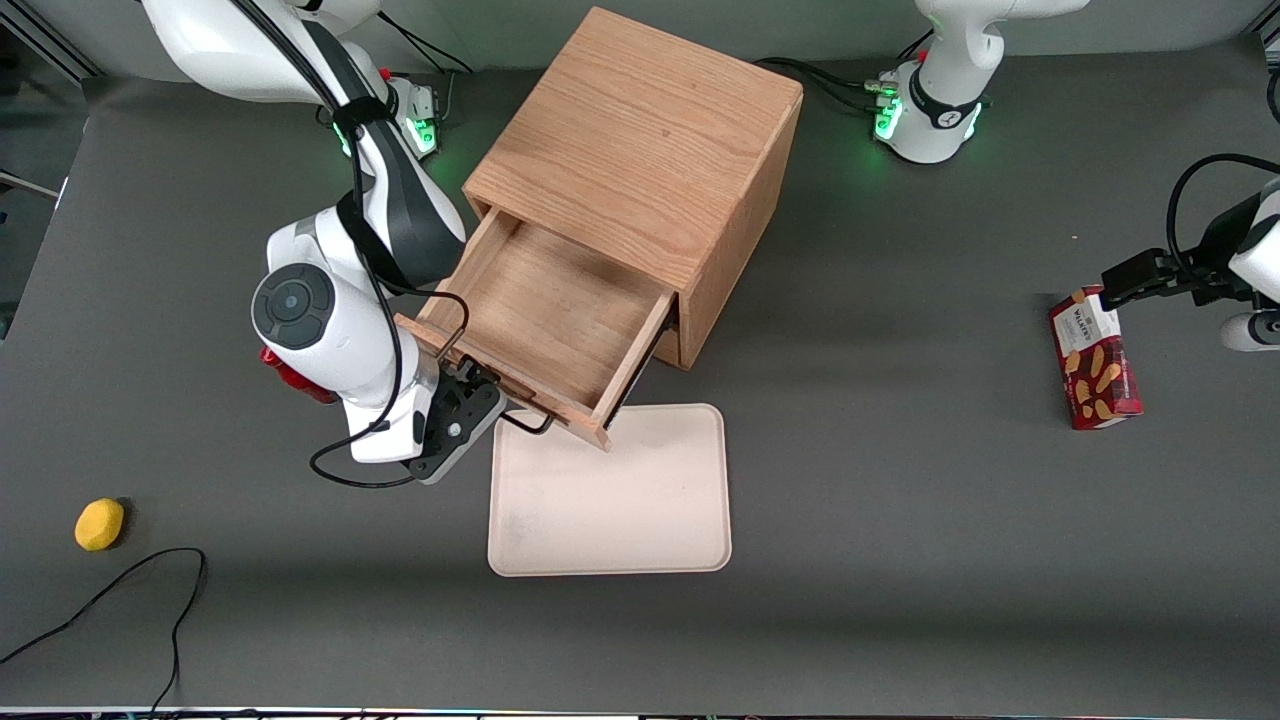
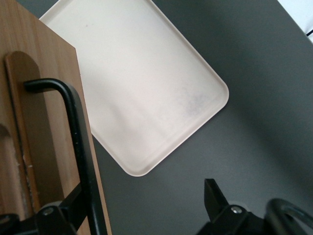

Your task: Open upper drawer

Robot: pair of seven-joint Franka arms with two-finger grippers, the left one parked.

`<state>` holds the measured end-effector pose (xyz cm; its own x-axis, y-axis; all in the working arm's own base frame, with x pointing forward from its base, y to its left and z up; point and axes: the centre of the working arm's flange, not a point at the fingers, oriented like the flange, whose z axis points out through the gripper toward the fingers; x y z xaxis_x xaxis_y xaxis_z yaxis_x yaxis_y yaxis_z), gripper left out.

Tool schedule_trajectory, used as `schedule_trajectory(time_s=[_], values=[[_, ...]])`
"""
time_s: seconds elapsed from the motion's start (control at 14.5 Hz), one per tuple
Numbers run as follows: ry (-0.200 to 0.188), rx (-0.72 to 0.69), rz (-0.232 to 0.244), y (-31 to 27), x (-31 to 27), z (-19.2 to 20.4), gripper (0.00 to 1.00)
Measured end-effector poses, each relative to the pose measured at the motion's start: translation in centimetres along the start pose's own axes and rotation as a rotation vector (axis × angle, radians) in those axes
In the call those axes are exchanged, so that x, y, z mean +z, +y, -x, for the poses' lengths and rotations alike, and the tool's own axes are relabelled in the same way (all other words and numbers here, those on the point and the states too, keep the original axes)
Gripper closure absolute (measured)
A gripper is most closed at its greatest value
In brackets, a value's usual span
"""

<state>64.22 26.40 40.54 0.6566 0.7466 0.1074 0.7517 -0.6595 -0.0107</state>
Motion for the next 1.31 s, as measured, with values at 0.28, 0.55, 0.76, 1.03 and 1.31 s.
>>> schedule_trajectory(time_s=[0.28, 0.55, 0.76, 1.03, 1.31], values=[[0.012, 0.007, 0.009, 1.4, -0.2, 0.1, 0.0], [0.013, 0.005, 0.009, 1.4, -0.2, 0.0, 0.0], [0.013, 0.006, 0.009, 1.5, -0.2, 0.0, 0.0], [0.009, 0.018, 0.015, 2.4, -0.2, 0.3, 0.0], [0.009, 0.03, 0.019, 3.3, -0.4, 0.7, 0.0]])
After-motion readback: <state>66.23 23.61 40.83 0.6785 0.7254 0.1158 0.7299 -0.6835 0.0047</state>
